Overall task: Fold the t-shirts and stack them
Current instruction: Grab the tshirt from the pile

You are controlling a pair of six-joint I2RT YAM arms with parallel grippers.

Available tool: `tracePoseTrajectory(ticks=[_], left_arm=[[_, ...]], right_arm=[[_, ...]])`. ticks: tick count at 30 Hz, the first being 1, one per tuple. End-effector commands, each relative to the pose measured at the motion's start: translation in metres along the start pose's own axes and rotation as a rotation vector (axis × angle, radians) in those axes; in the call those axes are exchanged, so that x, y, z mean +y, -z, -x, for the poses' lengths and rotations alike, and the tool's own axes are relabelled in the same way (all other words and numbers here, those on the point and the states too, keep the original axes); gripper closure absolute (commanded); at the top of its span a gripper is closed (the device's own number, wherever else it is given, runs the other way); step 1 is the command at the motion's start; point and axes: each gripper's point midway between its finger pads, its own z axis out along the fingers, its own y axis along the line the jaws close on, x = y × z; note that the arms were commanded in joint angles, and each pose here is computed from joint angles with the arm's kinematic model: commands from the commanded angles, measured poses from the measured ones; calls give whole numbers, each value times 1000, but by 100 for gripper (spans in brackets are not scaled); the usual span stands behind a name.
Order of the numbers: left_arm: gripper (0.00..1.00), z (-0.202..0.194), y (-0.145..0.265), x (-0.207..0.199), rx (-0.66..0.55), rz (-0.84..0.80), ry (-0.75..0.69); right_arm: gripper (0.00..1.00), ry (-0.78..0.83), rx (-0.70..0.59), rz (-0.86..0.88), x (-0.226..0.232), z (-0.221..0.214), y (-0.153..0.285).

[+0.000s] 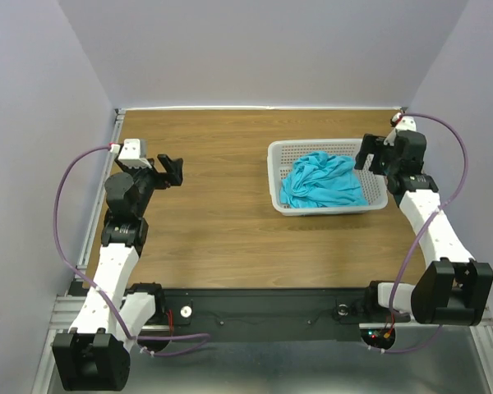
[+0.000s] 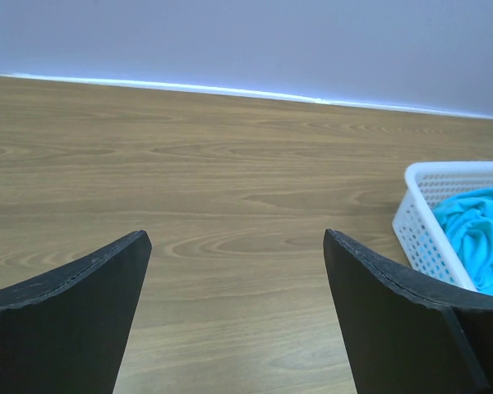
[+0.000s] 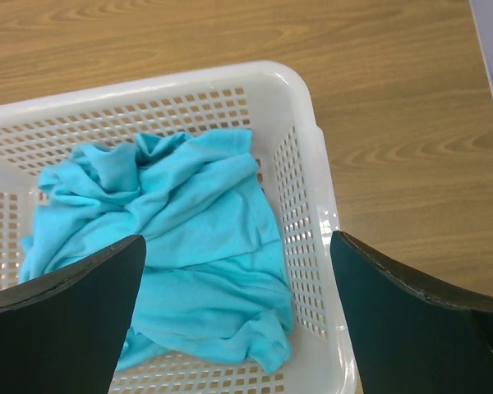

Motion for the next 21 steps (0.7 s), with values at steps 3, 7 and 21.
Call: tracePoseTrajectory(ticks=[3,7,21], left_arm=[[1,16,0,-38,-50,-202,-22],[2,7,-8,-69,26,-327,16],[6,-20,-43,-227,270,-593,4]], right_arm=[[0,225,-141,294,48,43,30],[0,453,-54,537,73,-2,43],[0,209,5,511,36,-40,35]])
